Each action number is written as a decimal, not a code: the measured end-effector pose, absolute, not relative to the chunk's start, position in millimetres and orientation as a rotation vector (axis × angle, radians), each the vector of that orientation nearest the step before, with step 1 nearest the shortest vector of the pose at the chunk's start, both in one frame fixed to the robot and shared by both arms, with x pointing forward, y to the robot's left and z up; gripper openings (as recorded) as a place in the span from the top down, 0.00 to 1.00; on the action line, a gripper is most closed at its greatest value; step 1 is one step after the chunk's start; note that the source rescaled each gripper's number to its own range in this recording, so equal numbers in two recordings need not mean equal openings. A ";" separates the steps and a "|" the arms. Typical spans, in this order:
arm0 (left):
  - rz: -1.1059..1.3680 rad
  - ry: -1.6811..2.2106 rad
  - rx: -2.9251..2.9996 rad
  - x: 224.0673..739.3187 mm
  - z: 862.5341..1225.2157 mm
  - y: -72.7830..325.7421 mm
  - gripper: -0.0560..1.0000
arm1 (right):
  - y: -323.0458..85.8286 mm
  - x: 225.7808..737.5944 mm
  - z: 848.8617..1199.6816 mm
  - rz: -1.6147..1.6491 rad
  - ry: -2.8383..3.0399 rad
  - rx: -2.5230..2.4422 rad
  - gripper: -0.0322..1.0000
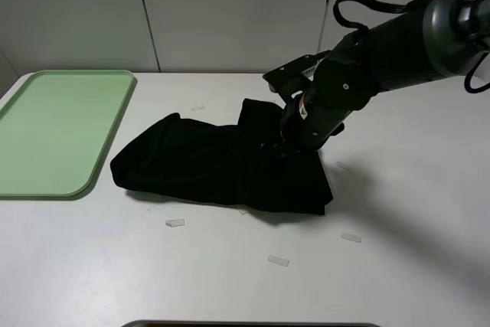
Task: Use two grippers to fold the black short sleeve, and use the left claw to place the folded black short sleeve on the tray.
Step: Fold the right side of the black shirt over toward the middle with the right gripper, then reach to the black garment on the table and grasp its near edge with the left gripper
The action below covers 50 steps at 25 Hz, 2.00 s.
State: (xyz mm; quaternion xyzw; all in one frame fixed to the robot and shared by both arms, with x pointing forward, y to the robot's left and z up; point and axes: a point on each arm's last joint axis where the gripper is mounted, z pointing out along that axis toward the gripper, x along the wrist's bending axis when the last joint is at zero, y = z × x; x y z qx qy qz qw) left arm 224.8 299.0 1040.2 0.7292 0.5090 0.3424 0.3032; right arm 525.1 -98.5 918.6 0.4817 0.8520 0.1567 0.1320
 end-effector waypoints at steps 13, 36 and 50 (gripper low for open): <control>0.908 1.349 1.933 224.8 1040.2 299.0 0.00 | -70.6 506.8 915.3 0.508 2.530 1.321 0.00; 0.908 1.349 1.933 224.8 1040.2 299.0 0.00 | -121.4 503.5 1025.7 0.738 2.281 1.376 0.00; 0.908 1.349 1.933 224.8 1040.2 299.0 0.00 | -256.3 395.7 1171.3 0.867 1.830 1.297 0.00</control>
